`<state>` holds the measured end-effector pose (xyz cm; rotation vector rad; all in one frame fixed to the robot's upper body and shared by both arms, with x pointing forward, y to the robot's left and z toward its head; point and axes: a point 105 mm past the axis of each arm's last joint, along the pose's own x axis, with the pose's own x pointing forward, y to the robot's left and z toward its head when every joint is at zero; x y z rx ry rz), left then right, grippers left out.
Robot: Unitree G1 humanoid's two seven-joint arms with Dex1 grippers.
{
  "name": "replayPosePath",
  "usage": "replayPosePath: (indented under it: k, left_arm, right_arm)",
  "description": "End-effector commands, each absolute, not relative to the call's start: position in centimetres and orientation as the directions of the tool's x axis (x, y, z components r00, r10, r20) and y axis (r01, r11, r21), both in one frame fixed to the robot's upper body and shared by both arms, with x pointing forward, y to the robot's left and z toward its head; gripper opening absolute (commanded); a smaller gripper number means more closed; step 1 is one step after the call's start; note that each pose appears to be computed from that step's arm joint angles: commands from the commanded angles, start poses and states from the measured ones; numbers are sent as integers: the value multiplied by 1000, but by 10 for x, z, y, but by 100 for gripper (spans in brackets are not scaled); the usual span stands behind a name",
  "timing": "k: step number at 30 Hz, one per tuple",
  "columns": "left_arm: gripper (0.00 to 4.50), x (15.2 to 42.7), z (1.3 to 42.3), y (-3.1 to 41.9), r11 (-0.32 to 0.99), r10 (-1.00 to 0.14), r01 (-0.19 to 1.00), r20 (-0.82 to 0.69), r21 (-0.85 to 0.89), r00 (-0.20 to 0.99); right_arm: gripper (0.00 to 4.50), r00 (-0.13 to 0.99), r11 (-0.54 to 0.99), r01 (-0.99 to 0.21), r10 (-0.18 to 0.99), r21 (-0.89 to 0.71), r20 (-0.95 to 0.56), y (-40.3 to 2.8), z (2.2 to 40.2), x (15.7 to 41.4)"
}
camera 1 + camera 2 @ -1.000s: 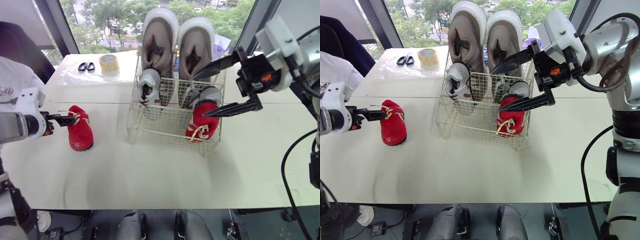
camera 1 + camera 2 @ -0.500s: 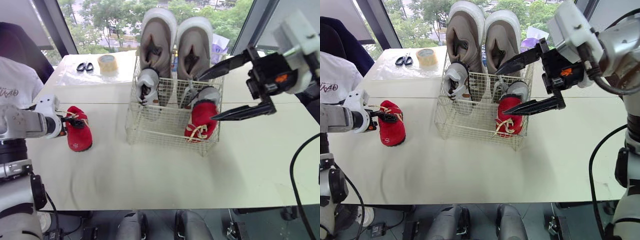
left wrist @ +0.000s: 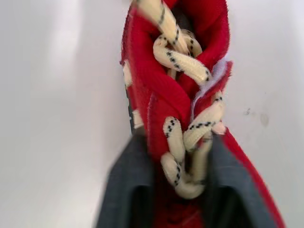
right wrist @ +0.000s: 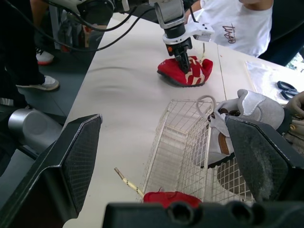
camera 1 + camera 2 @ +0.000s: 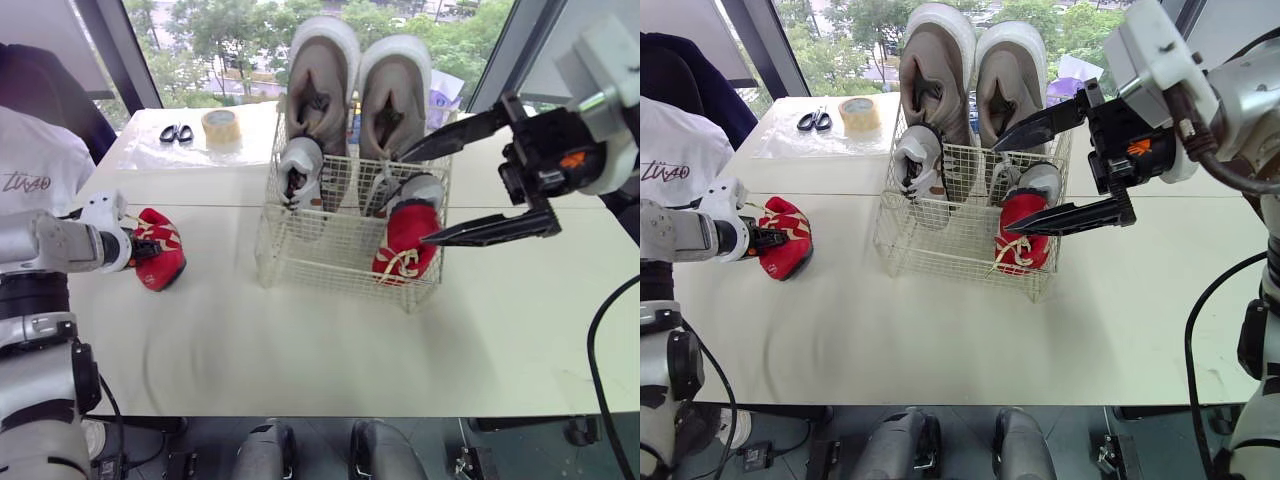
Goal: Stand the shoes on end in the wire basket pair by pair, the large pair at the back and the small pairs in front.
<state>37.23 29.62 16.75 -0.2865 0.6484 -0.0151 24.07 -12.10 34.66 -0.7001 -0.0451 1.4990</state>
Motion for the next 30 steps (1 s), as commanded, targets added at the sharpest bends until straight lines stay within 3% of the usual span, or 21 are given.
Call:
replayPosePath:
  k: [1,2,5,8,10,17,30]
  left_arm:
    - [25,379,257,267,945,-240,189,-170,-268,956]
    - [25,371,278,251,923,-318,301,-35,-241,947]
    - [25,347,307,214,869,-443,471,185,-154,877]
    - [25,324,322,179,863,-475,506,316,-17,821]
    - [25,310,336,170,885,-434,463,437,43,788]
    - [25,287,316,119,810,-558,557,534,185,635]
    - [25,291,254,83,869,-476,419,682,265,555]
  right_arm:
    - [450,138,-69,-866,919,-495,-369,-125,355,238]
    - [450,138,-68,-866,919,-495,-368,-125,354,239]
    - [450,141,-62,-868,921,-493,-363,-126,353,245]
    - [450,139,-64,-867,921,-493,-363,-125,353,251]
    - [450,138,-68,-866,919,-495,-369,-125,353,255]
    - [450,122,-86,-869,917,-486,-380,-119,352,264]
    - [450,127,-96,-866,907,-491,-401,-116,346,271]
